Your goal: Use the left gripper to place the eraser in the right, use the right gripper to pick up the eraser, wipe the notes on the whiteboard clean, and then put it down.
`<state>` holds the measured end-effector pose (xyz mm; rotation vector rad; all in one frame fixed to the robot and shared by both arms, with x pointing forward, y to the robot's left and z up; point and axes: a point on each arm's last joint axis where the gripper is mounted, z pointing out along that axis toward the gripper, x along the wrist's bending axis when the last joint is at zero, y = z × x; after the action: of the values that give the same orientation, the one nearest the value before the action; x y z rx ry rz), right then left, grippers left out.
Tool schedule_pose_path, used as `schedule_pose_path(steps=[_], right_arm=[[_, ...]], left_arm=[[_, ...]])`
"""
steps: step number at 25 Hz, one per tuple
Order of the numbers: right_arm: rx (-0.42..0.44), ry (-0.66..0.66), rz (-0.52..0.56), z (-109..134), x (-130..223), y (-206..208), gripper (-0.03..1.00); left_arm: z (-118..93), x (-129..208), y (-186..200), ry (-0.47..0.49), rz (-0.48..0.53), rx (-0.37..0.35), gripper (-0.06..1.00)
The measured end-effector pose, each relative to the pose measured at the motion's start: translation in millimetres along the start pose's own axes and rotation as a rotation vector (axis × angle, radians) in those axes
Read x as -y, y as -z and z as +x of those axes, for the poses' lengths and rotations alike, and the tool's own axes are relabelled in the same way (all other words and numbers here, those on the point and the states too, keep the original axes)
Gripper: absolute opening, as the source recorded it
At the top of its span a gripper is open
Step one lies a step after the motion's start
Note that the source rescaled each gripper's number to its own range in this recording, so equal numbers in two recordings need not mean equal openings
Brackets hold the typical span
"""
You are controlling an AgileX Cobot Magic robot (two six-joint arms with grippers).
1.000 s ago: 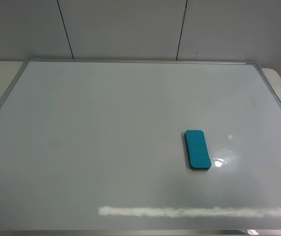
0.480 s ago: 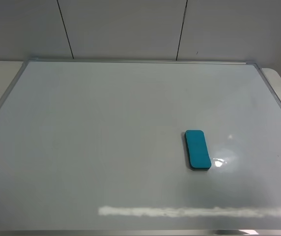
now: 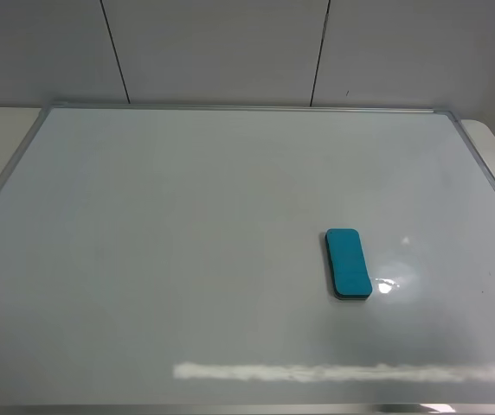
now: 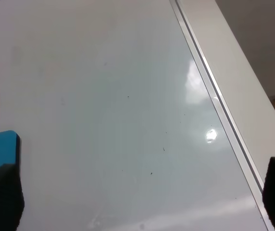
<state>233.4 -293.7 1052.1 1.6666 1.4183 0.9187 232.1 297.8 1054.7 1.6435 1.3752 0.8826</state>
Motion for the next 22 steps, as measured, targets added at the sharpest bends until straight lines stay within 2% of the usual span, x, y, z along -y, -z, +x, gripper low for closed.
schedule_pose_path(steps=[22], right_arm=[[0.000, 0.000, 0.000, 0.0, 0.0, 0.0, 1.00]], left_arm=[[0.0, 0.0, 0.0, 0.000, 0.000, 0.000, 1.00]])
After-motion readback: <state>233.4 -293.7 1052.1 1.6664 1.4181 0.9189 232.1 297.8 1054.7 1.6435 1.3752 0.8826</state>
